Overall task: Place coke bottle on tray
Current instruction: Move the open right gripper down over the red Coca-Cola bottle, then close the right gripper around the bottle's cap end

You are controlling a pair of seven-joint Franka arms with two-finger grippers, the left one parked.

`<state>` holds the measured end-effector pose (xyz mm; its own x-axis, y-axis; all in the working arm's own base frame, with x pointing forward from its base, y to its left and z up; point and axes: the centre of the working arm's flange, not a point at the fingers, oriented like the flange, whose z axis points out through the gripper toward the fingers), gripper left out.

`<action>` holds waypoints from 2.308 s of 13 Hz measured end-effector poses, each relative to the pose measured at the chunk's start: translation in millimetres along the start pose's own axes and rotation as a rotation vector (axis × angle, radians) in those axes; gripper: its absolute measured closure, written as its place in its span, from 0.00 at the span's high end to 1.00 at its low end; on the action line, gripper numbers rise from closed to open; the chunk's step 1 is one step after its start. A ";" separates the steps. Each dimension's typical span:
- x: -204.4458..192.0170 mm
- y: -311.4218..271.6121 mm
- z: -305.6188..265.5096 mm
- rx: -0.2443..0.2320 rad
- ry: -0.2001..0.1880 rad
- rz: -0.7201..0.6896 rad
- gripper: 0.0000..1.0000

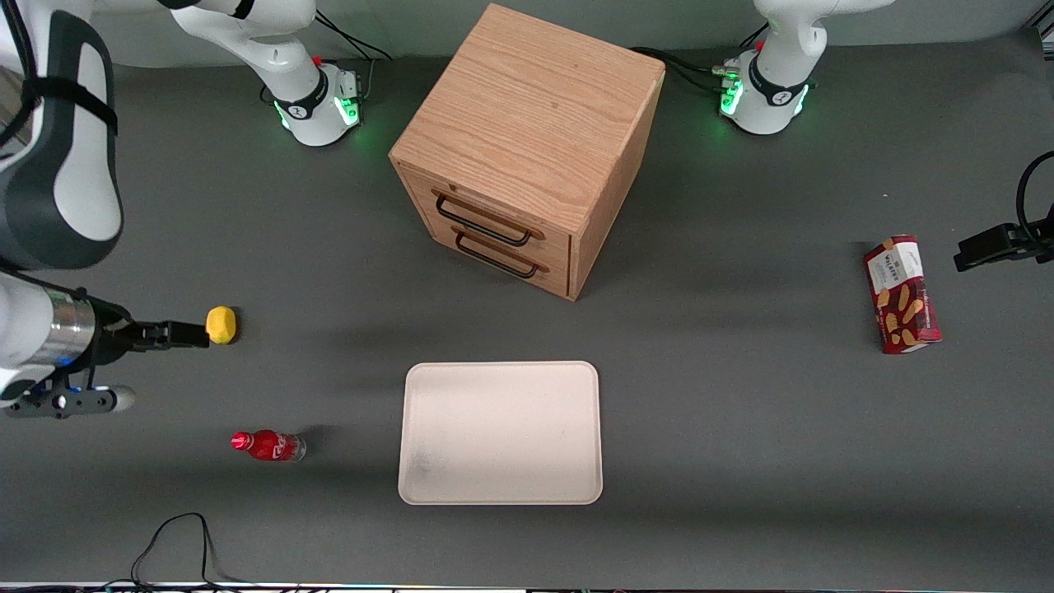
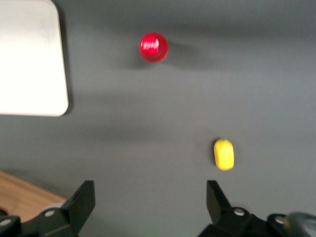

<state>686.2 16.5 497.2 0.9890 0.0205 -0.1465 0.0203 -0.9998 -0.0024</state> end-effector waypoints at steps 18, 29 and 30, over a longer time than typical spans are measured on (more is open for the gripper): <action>106.6 -29.4 135.8 -0.023 0.163 -0.059 0.98; 109.1 -20.8 154.5 -0.036 0.132 -0.054 0.93; 109.2 -20.3 155.5 -0.042 0.131 -0.055 0.93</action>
<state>771.1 38.9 327.5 0.9968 0.0780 -0.0168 0.0785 -0.9963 0.0352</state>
